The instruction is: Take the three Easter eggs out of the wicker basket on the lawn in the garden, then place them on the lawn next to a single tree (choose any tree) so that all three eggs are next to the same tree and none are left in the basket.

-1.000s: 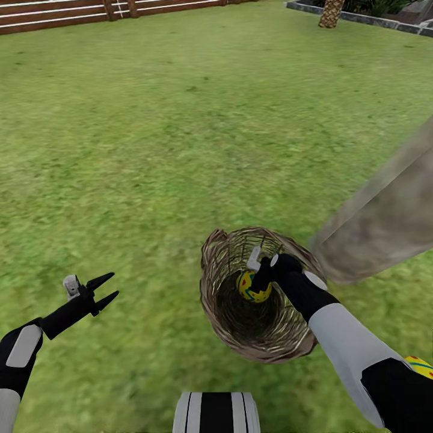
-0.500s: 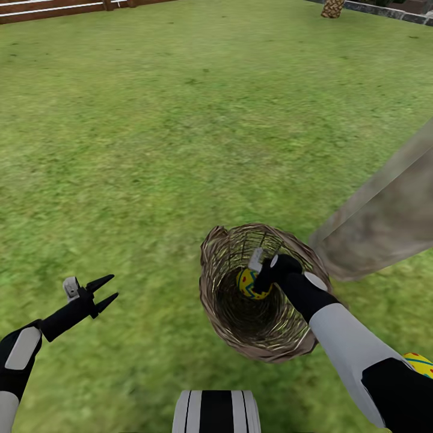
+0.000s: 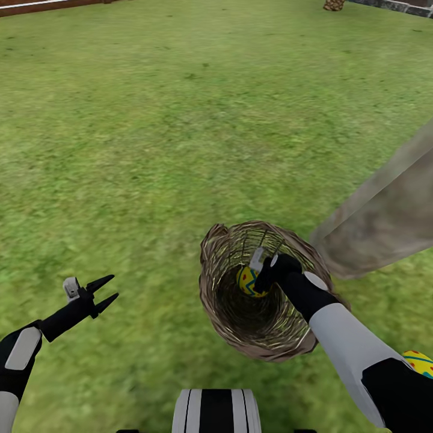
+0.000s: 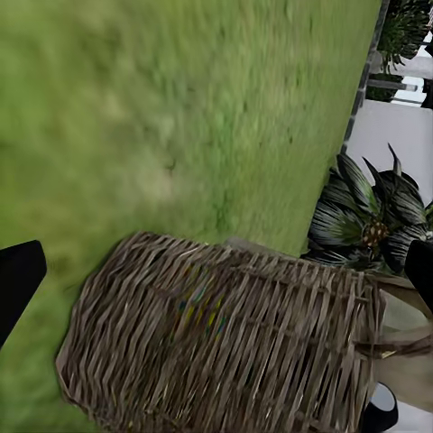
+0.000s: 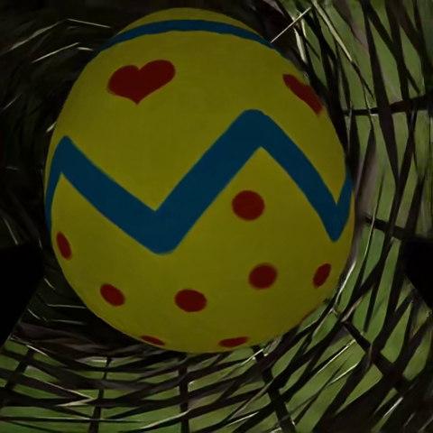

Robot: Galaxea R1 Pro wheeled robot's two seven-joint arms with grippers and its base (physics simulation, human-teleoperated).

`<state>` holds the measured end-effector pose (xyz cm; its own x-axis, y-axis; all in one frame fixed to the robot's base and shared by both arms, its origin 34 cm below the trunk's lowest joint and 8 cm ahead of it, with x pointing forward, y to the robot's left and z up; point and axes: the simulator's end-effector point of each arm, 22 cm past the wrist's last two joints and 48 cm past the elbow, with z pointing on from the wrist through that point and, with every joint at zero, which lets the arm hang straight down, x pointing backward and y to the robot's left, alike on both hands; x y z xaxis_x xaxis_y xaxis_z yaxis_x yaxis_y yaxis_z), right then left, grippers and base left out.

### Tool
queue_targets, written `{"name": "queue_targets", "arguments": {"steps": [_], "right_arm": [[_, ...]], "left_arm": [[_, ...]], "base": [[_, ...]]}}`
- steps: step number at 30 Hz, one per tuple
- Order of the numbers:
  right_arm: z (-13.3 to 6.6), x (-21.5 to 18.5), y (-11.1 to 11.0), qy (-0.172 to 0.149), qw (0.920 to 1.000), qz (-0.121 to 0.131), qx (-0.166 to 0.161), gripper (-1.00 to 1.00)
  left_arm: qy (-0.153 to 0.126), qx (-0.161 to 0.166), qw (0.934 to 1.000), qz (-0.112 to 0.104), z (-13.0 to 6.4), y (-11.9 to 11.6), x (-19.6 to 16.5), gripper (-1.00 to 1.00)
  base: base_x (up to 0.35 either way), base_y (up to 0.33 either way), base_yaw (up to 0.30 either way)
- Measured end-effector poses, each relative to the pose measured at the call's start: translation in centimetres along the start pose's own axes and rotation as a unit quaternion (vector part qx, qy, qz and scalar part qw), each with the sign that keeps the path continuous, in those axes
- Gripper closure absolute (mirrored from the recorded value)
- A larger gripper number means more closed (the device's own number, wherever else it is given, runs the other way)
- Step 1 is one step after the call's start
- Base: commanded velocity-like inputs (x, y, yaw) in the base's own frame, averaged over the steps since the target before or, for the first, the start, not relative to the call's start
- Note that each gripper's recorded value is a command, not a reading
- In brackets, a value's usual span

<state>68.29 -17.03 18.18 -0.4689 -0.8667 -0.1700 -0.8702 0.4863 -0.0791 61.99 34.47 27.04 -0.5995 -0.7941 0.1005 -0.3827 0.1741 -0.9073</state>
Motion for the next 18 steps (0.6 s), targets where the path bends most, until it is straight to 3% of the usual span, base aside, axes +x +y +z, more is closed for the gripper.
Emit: {"name": "queue_targets", "arguments": {"steps": [18], "right_arm": [[2.2, 0.9, 0.7, 0.007, 0.9999, 0.005, -0.006, -1.00]], "left_arm": [[0.005, -0.017, 0.9998, -0.012, 0.3, 2.5, 0.5, -1.00]], "base": [[0.000, 0.000, 0.000]]}}
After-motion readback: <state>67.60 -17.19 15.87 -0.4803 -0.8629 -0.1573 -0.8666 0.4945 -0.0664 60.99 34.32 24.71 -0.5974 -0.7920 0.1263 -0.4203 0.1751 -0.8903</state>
